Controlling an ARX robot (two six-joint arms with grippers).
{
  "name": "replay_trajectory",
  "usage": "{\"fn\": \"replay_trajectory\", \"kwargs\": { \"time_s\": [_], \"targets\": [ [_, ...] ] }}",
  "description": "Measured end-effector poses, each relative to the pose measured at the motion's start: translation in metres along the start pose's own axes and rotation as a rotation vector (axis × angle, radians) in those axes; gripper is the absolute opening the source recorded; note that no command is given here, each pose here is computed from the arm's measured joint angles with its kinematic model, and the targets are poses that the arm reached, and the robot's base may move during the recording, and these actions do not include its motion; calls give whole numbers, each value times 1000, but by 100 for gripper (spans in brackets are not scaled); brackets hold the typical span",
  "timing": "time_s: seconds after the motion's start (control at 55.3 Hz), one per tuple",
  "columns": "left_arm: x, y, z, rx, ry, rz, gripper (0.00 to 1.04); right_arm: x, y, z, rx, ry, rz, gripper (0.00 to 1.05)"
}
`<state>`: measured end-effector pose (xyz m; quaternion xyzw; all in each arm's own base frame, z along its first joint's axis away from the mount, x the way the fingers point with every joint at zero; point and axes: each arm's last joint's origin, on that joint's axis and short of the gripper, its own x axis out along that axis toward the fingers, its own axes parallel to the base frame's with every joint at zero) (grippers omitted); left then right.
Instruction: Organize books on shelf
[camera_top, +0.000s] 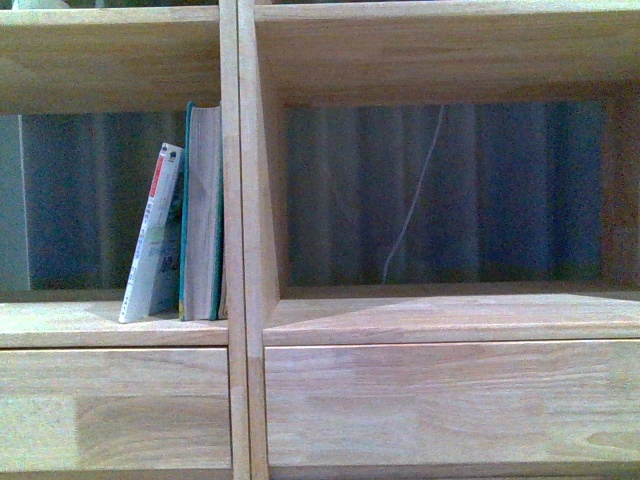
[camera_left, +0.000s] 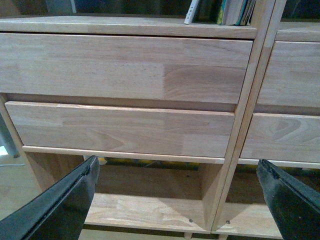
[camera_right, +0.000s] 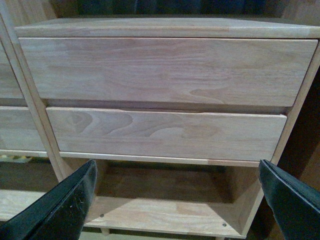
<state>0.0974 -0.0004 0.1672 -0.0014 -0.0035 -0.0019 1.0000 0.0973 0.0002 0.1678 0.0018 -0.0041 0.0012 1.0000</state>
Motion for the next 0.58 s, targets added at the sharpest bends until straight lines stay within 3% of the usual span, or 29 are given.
{"fn": "replay_trajectory", "kwargs": {
  "time_s": [0.579],
  "targets": [
    [0,0,0,0,0,0,97,0,0,0,0,0,0,98]
  ]
}}
